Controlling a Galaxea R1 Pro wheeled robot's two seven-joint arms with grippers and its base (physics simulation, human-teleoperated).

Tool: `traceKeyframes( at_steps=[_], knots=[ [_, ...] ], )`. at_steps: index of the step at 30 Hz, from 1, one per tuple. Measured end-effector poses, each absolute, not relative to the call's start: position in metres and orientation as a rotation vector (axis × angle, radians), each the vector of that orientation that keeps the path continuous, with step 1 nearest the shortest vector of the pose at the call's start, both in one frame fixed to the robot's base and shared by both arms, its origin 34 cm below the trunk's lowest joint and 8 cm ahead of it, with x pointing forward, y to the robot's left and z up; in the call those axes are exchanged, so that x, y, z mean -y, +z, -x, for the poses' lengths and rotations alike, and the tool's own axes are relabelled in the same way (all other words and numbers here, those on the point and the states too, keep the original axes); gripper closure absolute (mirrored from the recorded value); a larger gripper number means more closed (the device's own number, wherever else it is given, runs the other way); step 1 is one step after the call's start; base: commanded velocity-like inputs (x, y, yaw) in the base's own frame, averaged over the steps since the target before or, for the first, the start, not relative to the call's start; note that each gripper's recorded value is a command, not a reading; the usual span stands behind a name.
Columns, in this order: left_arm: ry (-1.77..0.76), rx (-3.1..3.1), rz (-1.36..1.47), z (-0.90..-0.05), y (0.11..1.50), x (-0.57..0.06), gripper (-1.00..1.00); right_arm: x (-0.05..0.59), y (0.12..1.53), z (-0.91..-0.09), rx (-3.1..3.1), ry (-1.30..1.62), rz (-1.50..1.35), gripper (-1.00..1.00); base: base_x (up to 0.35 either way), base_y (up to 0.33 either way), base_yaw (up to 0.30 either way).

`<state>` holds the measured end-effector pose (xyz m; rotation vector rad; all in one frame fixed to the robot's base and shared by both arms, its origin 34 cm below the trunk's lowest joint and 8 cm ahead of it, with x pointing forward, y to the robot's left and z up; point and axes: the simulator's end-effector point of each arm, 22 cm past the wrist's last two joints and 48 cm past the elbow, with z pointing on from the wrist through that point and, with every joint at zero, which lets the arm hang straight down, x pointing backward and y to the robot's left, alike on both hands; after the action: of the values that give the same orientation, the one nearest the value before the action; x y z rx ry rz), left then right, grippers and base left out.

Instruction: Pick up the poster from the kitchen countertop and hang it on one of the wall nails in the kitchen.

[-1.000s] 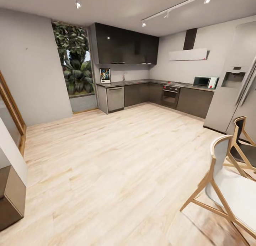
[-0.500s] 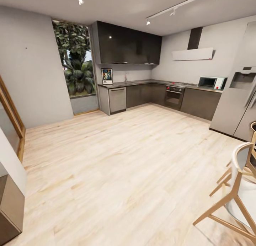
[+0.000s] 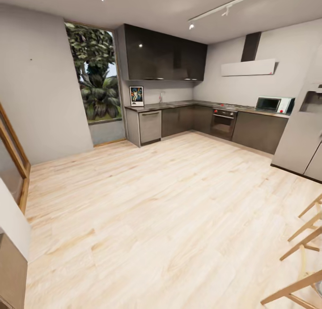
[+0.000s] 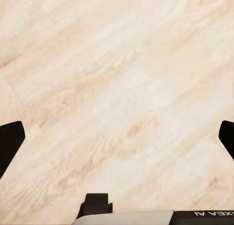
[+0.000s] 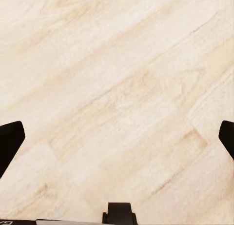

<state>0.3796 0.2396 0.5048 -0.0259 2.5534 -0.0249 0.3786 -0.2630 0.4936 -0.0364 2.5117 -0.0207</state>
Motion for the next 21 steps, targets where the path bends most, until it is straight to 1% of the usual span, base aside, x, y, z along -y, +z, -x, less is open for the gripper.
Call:
traceKeyframes(
  at_steps=[10, 21],
  knots=[
    [-0.025, -2.554, 0.026, -0.3793, 0.5047, -0.2396, -1.00, 0.2629, 0.4936, -0.3786, -2.512, -0.020, 0.037, -1.00, 0.331, 0.079, 0.000],
    [-0.025, -2.554, 0.026, -0.3793, 0.5047, -0.2396, -1.00, 0.2629, 0.4935, -0.3784, -2.512, -0.020, 0.037, -1.00, 0.333, 0.009, 0.000]
  ],
)
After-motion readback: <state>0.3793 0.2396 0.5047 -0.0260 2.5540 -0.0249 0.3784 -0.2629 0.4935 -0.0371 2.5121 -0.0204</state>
